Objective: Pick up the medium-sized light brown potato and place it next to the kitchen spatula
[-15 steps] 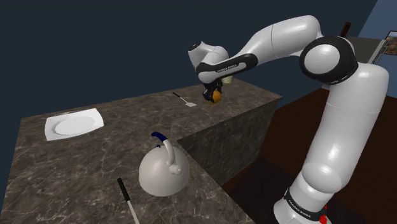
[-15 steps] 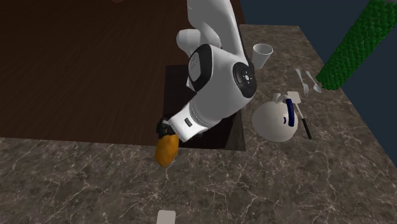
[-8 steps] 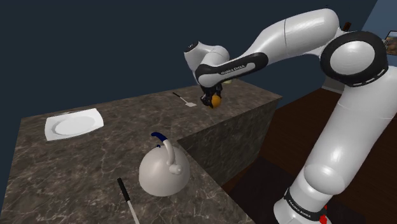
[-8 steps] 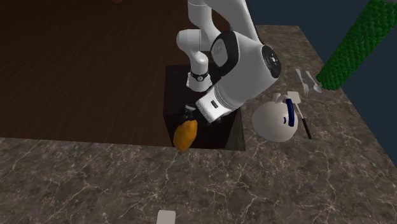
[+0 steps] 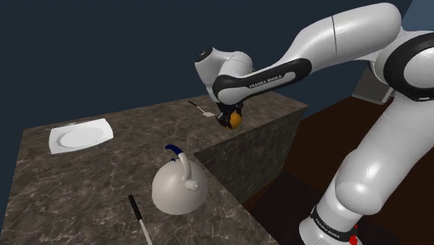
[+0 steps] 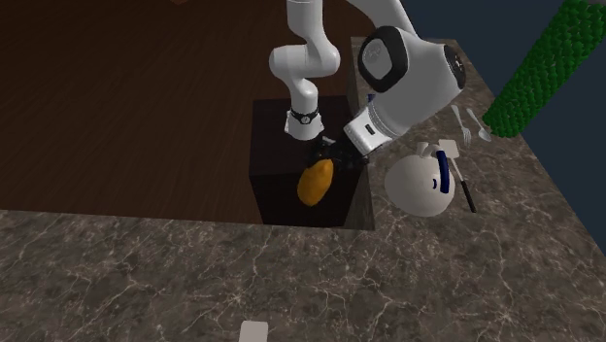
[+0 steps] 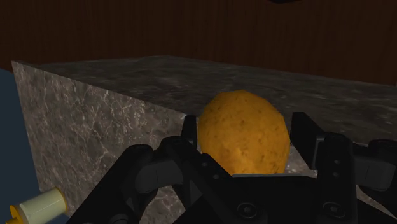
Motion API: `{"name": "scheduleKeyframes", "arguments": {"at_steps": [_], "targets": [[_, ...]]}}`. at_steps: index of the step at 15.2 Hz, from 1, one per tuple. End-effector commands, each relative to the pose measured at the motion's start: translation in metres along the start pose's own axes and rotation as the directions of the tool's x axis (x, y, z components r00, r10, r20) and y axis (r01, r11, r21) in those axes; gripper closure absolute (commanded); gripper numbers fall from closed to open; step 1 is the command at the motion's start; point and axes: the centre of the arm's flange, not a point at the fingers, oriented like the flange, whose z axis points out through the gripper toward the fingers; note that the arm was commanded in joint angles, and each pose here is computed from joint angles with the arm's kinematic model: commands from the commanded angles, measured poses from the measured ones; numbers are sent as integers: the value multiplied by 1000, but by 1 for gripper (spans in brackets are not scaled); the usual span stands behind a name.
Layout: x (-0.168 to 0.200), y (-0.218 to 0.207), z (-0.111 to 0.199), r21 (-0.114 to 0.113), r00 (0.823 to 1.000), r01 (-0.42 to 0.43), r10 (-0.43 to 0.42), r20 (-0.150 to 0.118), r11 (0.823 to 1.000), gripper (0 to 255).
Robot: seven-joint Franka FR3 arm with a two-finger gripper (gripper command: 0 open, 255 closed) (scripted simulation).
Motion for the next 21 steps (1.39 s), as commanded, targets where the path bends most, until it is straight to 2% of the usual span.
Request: {"name": "scheduleKeyframes", "arguments": {"at_steps": [1, 21], "targets": [[-19, -18, -10, -1, 1000, -1, 1, 1, 1000, 255], [-187, -195, -109, -1, 1000, -1, 1, 1, 1000, 255]]}}
